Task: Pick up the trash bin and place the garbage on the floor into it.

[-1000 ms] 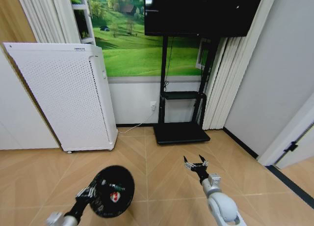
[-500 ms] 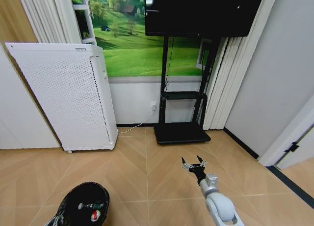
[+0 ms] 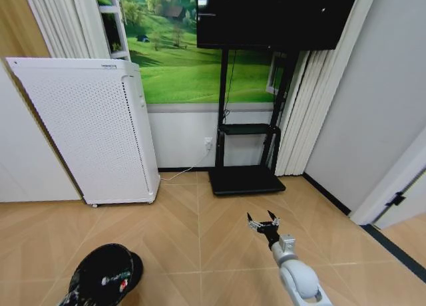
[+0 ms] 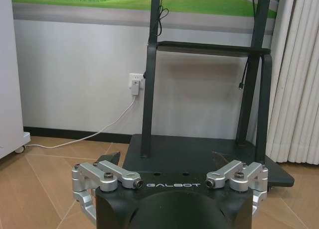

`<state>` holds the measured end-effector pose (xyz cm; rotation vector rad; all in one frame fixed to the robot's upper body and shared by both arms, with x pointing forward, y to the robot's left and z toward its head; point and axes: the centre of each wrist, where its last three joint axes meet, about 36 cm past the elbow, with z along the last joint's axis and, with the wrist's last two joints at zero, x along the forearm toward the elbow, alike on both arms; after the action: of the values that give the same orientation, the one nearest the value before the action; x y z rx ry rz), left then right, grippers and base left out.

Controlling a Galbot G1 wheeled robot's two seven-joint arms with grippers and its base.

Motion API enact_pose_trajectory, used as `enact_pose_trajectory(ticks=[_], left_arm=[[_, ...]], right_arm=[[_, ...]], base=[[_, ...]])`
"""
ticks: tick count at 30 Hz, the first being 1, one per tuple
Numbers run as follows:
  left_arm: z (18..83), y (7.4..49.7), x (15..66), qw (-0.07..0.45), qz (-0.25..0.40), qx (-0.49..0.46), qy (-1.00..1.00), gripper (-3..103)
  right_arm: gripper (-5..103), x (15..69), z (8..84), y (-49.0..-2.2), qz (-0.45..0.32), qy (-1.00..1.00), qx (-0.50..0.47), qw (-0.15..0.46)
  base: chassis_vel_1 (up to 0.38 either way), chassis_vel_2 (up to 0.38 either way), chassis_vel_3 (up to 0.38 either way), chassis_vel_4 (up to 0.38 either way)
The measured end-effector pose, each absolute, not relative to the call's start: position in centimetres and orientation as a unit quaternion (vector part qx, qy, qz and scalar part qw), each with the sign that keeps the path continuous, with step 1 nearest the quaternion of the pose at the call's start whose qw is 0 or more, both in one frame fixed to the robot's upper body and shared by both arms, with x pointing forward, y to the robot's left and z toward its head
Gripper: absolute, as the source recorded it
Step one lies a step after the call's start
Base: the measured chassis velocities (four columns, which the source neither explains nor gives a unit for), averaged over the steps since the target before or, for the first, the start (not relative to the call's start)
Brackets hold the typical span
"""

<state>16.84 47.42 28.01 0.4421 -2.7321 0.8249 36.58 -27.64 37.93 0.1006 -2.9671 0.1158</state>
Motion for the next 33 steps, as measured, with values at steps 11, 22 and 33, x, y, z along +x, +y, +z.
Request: enact_pose_trajectory(ticks=[11,22,33], left_arm=[[27.6,46.7,18.0,0.133,0.296,0.140,-0.935,20],[28.0,46.7,18.1,0.135,0.287,0.130,-0.939,57],[30.0,46.6,21.0,0.122,0.238,0.116,-0.957,95]], right_arm=[[100,37.0,37.6,-27.6,0.038,-0.995,0.039,0.087],[100,37.4,37.1,-27.4,0.037,-0.994,0.048,0.092],[100,37.5,36.3,-27.2,0.033,-0.993,0.062,0.097]], base=[[0.000,0.000,0.000,0.000],[0.000,0.000,0.000,0.000],[0.000,0.000,0.000,0.000]])
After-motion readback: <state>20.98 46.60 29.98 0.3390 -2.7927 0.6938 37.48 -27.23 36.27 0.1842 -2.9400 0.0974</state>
